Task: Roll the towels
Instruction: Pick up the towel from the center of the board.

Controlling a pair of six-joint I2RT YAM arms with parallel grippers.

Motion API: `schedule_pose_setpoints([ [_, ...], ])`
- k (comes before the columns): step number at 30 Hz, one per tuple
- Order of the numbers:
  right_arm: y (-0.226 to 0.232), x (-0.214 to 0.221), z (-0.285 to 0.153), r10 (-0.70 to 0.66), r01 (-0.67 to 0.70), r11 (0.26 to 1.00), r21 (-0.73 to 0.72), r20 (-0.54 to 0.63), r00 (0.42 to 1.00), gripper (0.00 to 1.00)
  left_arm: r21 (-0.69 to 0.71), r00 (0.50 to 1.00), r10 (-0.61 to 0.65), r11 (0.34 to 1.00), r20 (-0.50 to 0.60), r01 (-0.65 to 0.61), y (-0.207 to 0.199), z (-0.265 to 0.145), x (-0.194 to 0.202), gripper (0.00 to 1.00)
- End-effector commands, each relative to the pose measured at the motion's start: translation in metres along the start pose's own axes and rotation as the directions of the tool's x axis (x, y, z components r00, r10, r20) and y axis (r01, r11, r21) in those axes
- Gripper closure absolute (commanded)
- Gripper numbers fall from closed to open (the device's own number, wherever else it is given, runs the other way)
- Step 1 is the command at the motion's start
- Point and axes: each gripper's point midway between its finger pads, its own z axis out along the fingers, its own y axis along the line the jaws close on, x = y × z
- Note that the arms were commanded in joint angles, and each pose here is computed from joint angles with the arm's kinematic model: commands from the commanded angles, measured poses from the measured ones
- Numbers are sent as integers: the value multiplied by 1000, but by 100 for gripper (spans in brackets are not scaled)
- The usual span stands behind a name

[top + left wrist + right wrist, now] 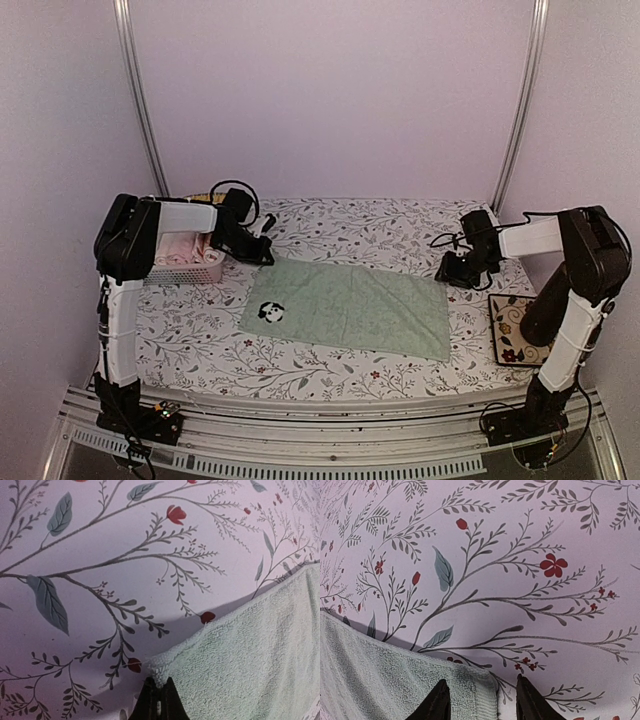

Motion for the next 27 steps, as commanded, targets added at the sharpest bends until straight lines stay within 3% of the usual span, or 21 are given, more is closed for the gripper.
schedule_pose_setpoints([
  [1,-6,-2,8,9,-9,1000,-1,-8,1000,57,16,999,-14,1000,29,13,4,-2,-5,100],
  [15,3,6,17,3,-6,998,-65,-46,999,76,26,998,-6,1000,67,4,-1,-9,-11,100],
  [27,3,12,3,-21,18,997,-70,-43,999,75,19,996,-15,1000,88,13,0,-11,-16,100],
])
